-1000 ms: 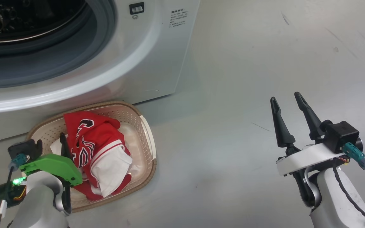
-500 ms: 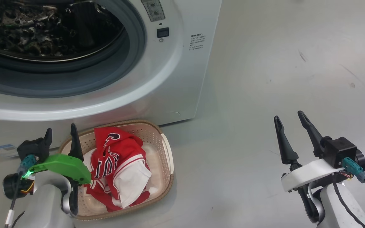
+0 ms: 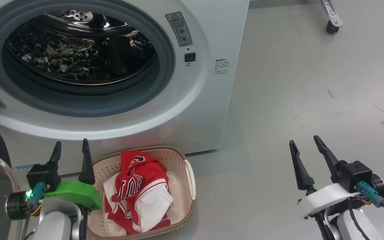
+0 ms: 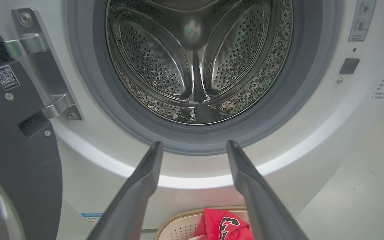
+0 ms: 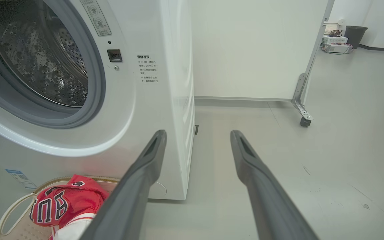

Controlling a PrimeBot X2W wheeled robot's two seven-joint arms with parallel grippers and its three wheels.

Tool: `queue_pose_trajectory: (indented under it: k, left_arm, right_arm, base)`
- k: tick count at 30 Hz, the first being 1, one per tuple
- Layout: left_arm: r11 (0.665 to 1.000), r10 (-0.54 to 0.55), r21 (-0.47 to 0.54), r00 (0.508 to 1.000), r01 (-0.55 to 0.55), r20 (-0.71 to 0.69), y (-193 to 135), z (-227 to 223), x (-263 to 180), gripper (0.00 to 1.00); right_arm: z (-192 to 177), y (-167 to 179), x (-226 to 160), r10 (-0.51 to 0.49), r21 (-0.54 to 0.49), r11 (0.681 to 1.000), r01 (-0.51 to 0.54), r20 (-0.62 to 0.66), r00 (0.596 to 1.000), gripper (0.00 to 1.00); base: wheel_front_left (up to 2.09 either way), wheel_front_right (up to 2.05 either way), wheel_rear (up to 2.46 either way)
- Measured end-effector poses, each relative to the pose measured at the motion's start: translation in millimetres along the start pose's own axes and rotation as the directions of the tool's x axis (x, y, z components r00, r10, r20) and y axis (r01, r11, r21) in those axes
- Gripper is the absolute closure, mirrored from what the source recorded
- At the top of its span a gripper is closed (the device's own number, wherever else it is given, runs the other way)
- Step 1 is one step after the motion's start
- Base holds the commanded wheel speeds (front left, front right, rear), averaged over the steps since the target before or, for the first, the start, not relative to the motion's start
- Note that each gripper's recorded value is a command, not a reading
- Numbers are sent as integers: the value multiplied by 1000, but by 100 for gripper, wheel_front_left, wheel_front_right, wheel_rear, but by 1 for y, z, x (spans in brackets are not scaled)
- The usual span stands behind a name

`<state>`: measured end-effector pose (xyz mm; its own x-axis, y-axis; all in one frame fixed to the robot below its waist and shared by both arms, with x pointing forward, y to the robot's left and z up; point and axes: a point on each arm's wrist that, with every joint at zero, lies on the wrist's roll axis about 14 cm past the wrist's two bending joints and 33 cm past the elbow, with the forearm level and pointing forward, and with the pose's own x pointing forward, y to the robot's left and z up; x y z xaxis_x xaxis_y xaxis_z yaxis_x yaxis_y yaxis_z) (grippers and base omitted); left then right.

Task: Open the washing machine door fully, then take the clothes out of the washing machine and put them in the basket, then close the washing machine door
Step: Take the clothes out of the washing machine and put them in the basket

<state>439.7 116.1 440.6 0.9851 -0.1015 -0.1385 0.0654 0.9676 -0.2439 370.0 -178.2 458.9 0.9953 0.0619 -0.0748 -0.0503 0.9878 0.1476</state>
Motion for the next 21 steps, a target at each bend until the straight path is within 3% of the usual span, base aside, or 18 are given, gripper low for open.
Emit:
queue_pose_trajectory:
  k: [21]
  left_arm:
    - [1000,-1,3,997,1,81,-4,18,-54,0]
  right_arm:
    - [7,8,-20,4,-9,1000,-4,29,1000,0]
  base:
    - [0,0,0]
